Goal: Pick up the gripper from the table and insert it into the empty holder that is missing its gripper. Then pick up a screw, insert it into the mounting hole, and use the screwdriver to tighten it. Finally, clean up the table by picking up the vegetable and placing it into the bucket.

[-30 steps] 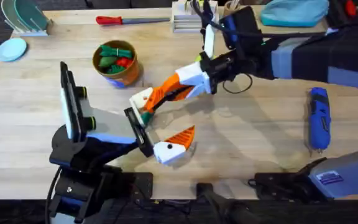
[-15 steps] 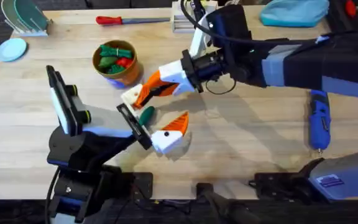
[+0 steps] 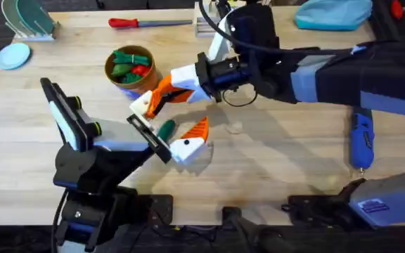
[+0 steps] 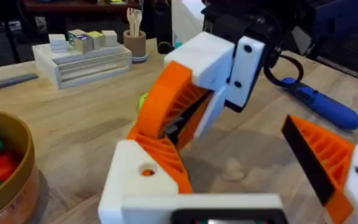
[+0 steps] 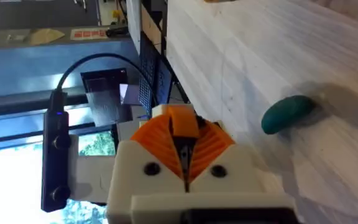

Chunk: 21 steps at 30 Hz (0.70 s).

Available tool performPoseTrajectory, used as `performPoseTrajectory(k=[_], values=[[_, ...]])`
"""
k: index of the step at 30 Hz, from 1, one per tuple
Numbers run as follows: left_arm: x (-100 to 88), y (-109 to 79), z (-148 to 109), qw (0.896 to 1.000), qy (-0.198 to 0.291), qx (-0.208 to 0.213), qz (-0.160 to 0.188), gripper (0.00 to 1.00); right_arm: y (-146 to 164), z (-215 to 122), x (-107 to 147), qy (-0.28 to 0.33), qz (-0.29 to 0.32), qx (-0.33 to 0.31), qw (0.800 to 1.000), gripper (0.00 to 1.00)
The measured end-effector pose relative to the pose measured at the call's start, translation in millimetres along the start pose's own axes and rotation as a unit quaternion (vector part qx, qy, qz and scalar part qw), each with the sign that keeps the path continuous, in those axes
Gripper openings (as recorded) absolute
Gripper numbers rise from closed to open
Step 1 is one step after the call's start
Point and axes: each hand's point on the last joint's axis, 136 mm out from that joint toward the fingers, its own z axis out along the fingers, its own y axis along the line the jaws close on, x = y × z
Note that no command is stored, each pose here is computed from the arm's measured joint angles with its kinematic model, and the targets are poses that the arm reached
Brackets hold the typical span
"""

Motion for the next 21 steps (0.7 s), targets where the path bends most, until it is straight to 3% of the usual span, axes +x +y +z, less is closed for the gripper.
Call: performPoseTrajectory(k=[21], values=[[-2.4, 11.7, 0, 0.999, -0.007, -0.037, -0.010, 0.991, 5, 3, -10, -0.030, -0.003, -0.002, 1.000, 0.008]])
